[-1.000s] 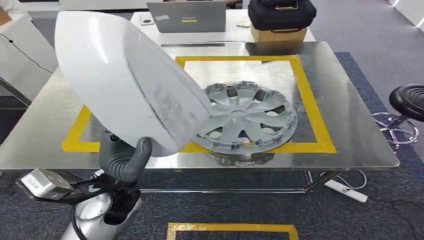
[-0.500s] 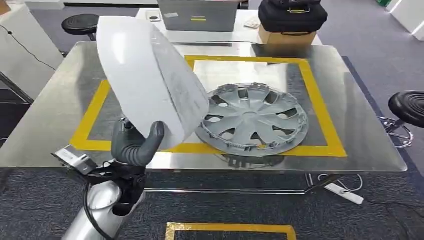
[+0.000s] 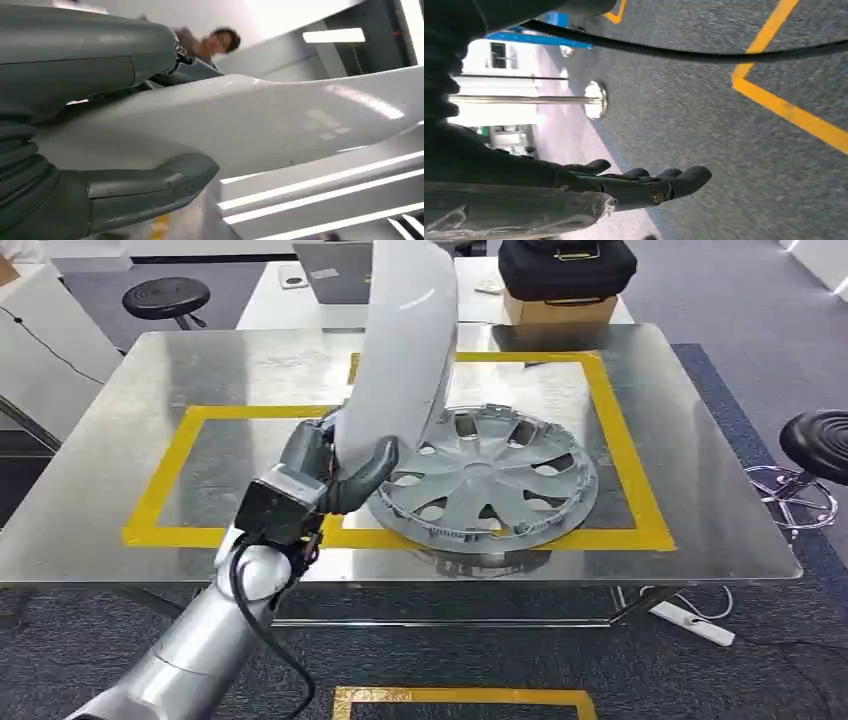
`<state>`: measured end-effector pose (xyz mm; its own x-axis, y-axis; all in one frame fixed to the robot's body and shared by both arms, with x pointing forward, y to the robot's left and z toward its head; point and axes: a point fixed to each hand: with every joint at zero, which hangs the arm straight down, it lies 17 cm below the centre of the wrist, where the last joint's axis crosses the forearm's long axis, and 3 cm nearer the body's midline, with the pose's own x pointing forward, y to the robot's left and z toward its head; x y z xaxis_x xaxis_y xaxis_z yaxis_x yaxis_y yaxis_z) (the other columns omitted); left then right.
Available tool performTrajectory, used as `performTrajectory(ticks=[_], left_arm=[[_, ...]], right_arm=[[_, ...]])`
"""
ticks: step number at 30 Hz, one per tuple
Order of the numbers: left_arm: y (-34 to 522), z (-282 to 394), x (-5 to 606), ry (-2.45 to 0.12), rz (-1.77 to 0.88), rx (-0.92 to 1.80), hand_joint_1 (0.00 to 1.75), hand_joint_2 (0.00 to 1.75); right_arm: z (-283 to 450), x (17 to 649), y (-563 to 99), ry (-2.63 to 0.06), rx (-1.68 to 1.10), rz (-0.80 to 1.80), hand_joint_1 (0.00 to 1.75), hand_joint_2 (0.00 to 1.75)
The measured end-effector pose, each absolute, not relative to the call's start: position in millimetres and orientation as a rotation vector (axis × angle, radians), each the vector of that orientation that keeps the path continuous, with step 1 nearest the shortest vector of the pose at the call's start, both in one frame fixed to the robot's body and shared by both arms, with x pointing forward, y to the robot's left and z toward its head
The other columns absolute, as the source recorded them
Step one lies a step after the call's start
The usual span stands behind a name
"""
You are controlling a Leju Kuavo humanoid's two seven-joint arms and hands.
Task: Take the parts from the cabinet and place them on the table.
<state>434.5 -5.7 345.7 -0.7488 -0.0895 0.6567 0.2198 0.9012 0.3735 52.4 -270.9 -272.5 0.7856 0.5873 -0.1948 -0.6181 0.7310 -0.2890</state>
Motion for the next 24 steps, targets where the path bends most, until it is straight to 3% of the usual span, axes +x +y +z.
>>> performTrajectory(ticks=[4,13,16,24], left_arm=[[0,316,483,-2.275,-0.802,0.418,1.75,1.75],[10,294,525,-2.159,-0.943,0.63,1.75,1.75],[48,257,569,-1.933,-1.113,0.983,1.75,1.75],[85,221,588,-1.772,-1.185,1.105,1.75,1.75]], right_arm=[[-272,51,-270,0.103,-0.341,0.669,0.0,1.75],[-272,52,-269,0.106,-0.339,0.675,0.0,1.75],[-272,54,-269,0.108,-0.339,0.69,0.0,1.75],[-271,56,-269,0.105,-0.341,0.697,0.0,1.75]])
